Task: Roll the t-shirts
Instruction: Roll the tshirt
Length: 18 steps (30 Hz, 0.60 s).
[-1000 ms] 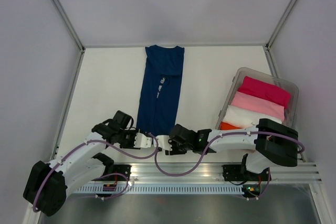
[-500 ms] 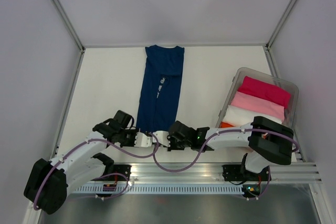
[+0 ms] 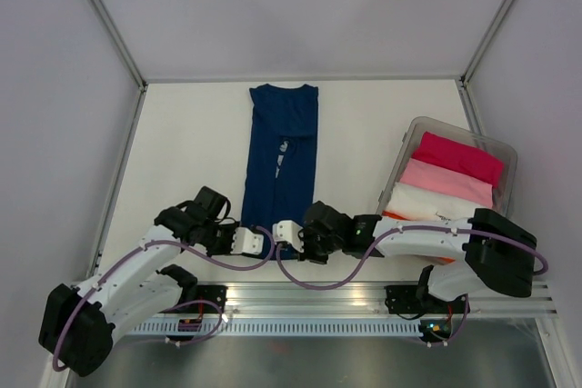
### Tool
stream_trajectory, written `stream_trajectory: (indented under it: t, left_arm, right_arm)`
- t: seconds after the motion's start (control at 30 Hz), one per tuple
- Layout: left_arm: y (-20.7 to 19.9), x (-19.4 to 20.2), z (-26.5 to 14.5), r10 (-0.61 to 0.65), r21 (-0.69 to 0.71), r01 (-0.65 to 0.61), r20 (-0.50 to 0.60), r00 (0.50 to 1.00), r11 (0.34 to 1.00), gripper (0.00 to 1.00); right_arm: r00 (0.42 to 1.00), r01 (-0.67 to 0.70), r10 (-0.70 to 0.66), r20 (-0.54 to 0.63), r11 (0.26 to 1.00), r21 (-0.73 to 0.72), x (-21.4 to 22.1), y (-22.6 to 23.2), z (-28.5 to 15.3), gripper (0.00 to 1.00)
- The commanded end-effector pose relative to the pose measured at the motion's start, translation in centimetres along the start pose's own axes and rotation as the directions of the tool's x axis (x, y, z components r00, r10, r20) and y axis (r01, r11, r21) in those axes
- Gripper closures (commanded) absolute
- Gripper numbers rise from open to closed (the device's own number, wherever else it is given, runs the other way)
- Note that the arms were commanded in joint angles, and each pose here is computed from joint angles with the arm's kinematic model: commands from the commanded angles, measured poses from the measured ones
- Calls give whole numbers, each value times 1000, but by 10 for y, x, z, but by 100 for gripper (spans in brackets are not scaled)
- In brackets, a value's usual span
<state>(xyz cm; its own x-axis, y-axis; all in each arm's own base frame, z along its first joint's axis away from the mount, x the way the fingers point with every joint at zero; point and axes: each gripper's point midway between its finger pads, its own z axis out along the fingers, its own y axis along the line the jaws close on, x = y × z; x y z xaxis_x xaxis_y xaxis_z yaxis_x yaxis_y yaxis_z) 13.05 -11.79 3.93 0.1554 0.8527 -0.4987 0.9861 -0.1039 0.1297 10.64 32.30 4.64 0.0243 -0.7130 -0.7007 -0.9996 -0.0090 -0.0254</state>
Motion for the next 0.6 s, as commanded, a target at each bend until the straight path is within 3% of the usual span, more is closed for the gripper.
stream_trajectory:
  t: [0.0,0.2,0.4,0.57]
  left_arm:
    - [-24,-18,-11,-70,102,65,50,996,993,98]
    - [-18,-38,-21,-119,118,108,96,988,987,98]
    - [2,-35,-14,-146,129,140,35,989,982,98]
    - [19,-33,-10,-162,123,157,29,986,980,98]
  right_arm:
    - [998,-54,58,32,991,-122,-17,25,-15,100]
    - [990,-131,137,31,981,-144,-18,18,-24,100]
    - [964,-238,245,98,968,-74,-31,-34,-29,100]
    - [946,-308,313,81,949,-64,-25,-52,-20,100]
